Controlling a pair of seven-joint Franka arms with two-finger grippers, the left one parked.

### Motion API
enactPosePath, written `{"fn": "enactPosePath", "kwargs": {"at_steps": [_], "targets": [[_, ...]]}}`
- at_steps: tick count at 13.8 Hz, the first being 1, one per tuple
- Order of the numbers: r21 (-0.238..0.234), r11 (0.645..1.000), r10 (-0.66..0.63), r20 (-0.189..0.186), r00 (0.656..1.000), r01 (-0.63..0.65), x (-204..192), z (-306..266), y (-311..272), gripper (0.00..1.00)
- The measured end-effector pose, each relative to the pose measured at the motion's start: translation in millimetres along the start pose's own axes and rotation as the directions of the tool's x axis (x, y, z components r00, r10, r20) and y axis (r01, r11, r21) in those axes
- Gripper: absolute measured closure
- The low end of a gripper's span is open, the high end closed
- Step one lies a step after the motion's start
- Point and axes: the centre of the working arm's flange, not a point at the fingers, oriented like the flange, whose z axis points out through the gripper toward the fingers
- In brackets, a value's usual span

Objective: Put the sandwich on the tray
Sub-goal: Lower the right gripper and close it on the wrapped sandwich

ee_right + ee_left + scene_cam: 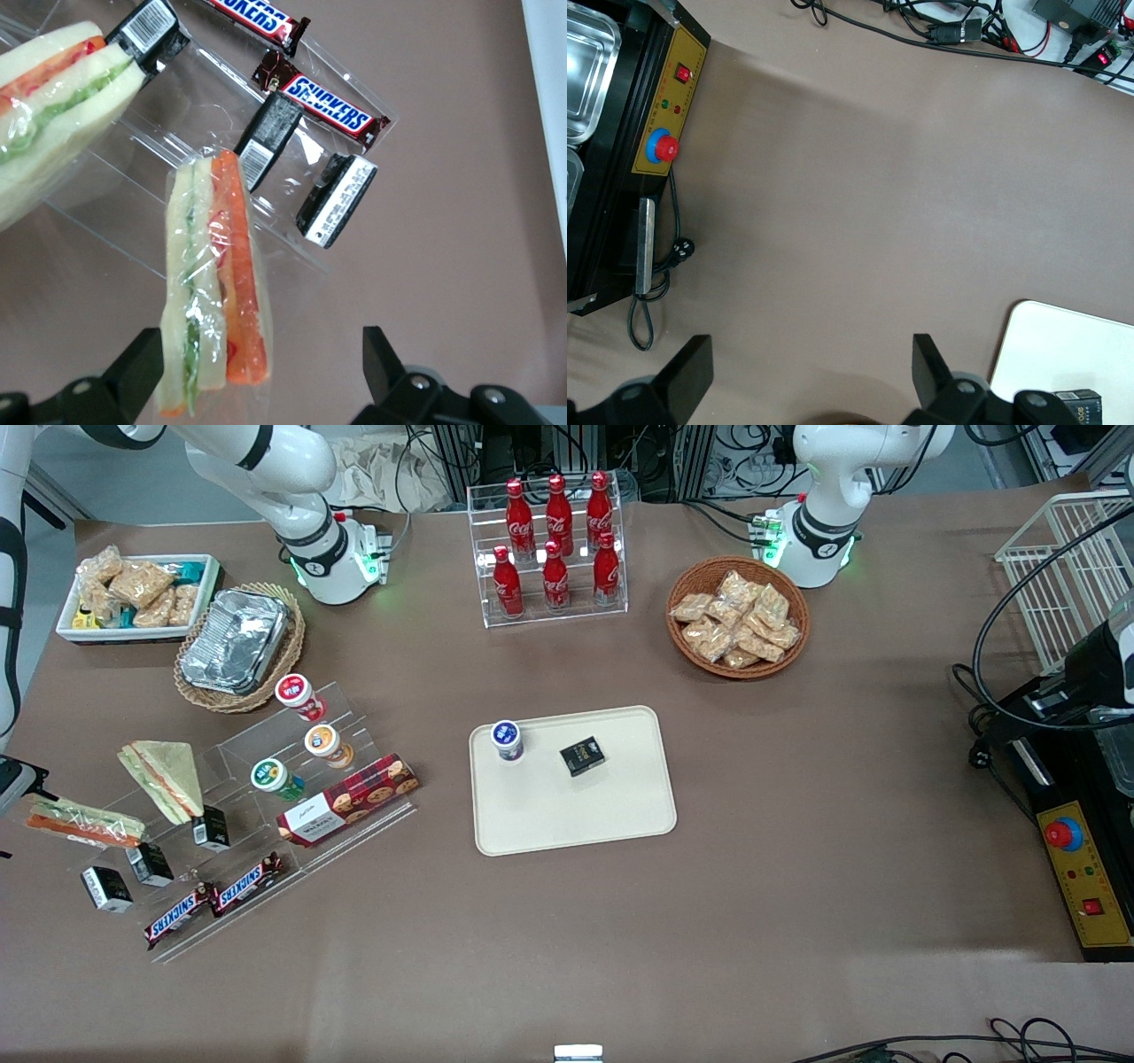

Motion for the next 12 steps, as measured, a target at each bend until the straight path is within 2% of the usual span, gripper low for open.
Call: {"fn": "enactPosePath", "kwargs": {"at_steps": [5, 11, 12], "targets": [[0.053, 0.999, -0.003, 0.005, 1.0, 0.002, 2, 34, -2, 0.0], [0.09, 0.996, -0.006, 0.01, 1.0, 0.005, 3, 59, -3, 0.0], [0.095, 0.995, -0.007, 0.008, 1.0, 0.006, 4, 62, -4, 0.07]]}}
